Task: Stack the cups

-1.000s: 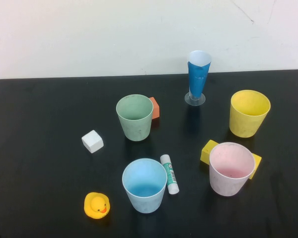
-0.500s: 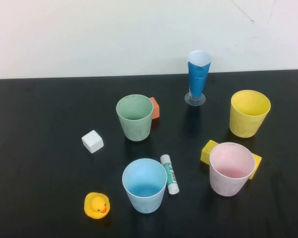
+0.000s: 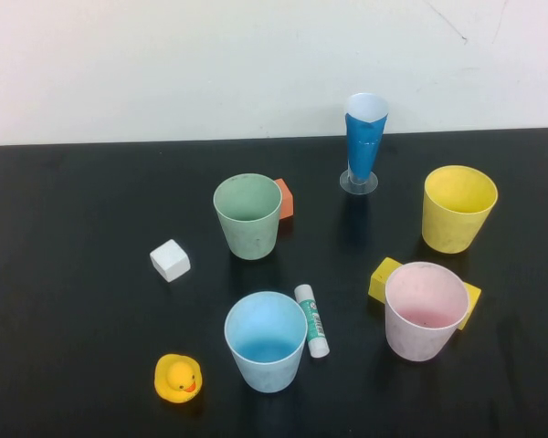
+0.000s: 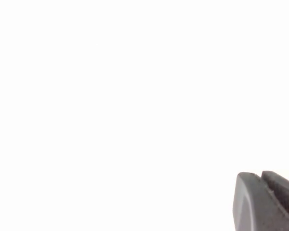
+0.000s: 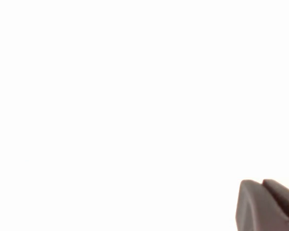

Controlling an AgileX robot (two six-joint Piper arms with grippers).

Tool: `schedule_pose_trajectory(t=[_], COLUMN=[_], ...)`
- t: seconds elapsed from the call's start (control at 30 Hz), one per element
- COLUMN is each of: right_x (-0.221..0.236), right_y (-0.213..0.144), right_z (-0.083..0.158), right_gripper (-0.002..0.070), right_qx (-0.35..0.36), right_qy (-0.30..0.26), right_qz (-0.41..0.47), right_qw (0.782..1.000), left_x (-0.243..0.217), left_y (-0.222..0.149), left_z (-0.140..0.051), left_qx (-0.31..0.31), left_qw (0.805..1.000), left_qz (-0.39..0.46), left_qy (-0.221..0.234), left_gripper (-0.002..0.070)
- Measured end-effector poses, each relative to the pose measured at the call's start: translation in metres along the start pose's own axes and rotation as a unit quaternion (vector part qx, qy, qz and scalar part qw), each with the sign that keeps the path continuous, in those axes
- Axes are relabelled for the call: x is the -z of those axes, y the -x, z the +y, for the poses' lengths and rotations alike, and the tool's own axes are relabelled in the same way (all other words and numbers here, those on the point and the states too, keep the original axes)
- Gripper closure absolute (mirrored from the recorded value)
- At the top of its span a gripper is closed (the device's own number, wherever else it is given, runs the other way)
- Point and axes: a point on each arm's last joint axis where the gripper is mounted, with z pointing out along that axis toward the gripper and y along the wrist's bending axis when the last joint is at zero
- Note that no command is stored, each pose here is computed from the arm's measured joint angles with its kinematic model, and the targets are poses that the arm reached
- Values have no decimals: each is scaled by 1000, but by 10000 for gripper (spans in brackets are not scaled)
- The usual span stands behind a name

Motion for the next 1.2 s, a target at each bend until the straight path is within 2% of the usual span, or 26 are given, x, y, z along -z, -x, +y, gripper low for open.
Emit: schedule_pose_trajectory(t=[0.13,0.23,0.3,0.4,0.57,0.67,0.8,0.9,1.0,1.1,1.2], right_x=[-1,-10,-16,-23,-47,-59,-68,-71,-73,-75,-77], right_y=[3,21,36,55,58,39,6,-14,-29,-41,-48], right_z=[-1,-3,-4,-7,-9,-8,-2,2,5,6,8], right_gripper=[679,679,679,679,679,679,679,679,679,679,679], right_qx=[2,11,36,109,183,177,131,98,88,99,93], right_qy=[-2,-1,3,16,55,79,110,128,142,160,168], right_qz=[-1,15,36,95,242,330,444,514,559,583,598], right_qw=[1000,1000,999,989,951,924,880,842,812,790,778], left_x=[-3,-16,-26,-42,-79,-102,-123,-132,-141,-159,-184], left_y=[4,22,39,58,64,39,-5,-42,-77,-102,-125], left_z=[7,10,8,5,3,2,-1,-3,-4,-7,-9], left_qx=[58,101,97,69,55,59,110,142,145,149,165], left_qw=[998,993,992,991,977,942,871,824,781,751,731], left_qz=[3,27,56,106,202,328,477,547,606,643,662], left_qy=[38,60,58,47,36,30,34,43,33,10,-1], left_gripper=[677,677,677,677,677,677,677,677,677,677,653])
